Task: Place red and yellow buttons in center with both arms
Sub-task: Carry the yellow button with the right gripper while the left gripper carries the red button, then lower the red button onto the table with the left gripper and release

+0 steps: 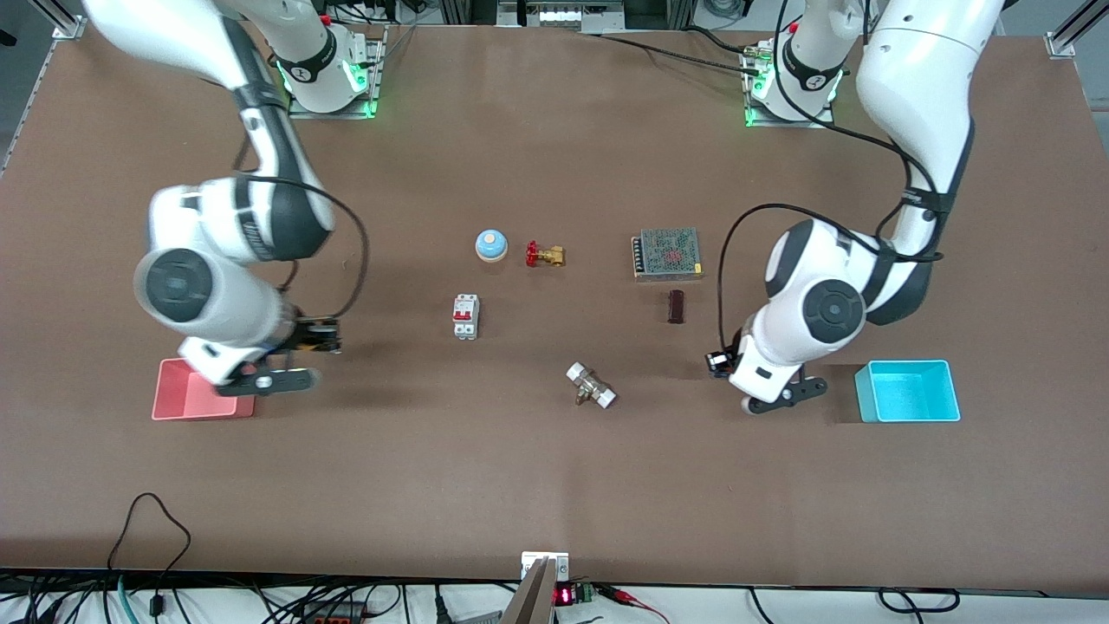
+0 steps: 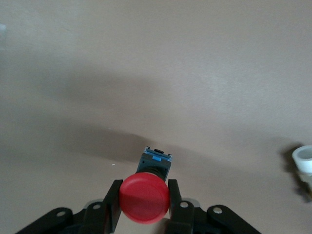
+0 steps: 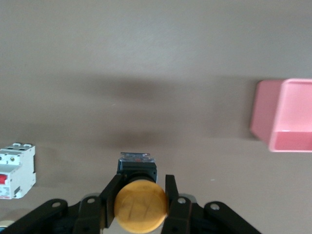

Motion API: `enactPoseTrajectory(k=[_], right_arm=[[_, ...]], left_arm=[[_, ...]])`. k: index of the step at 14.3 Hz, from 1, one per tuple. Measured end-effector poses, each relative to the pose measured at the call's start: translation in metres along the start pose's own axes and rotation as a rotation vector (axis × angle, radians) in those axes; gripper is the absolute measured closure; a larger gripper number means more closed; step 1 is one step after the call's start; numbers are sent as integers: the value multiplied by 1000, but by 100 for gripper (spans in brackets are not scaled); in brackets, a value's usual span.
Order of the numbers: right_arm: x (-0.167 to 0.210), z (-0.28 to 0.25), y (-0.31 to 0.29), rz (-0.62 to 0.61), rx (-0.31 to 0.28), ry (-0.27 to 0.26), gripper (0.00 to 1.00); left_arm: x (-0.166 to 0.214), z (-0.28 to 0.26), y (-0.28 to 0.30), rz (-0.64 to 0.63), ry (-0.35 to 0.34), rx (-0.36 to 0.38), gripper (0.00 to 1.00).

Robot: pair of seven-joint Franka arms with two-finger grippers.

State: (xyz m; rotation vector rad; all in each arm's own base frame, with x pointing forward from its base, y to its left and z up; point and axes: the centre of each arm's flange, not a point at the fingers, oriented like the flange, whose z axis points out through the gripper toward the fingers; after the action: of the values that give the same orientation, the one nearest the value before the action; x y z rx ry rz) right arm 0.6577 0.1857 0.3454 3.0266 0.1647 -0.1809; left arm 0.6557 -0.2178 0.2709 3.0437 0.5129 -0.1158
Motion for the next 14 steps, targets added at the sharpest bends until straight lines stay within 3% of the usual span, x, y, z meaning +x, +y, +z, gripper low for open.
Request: enactPoseTrajectory(k=[7, 9, 11, 14], right_arm=[[-13, 47, -85, -45, -37, -58, 59], [-11, 58, -85, -19, -43, -66, 59], [-8, 67, -83, 2, -47, -64, 59], [-4, 77, -79, 18, -49, -60, 59]], left_arm=[[-1, 34, 3, -28, -28, -7, 56], [-2, 37, 3, -29, -32, -6, 46], [0, 34, 3, -31, -26, -10, 43], [9, 16, 1, -43, 5, -29, 17]])
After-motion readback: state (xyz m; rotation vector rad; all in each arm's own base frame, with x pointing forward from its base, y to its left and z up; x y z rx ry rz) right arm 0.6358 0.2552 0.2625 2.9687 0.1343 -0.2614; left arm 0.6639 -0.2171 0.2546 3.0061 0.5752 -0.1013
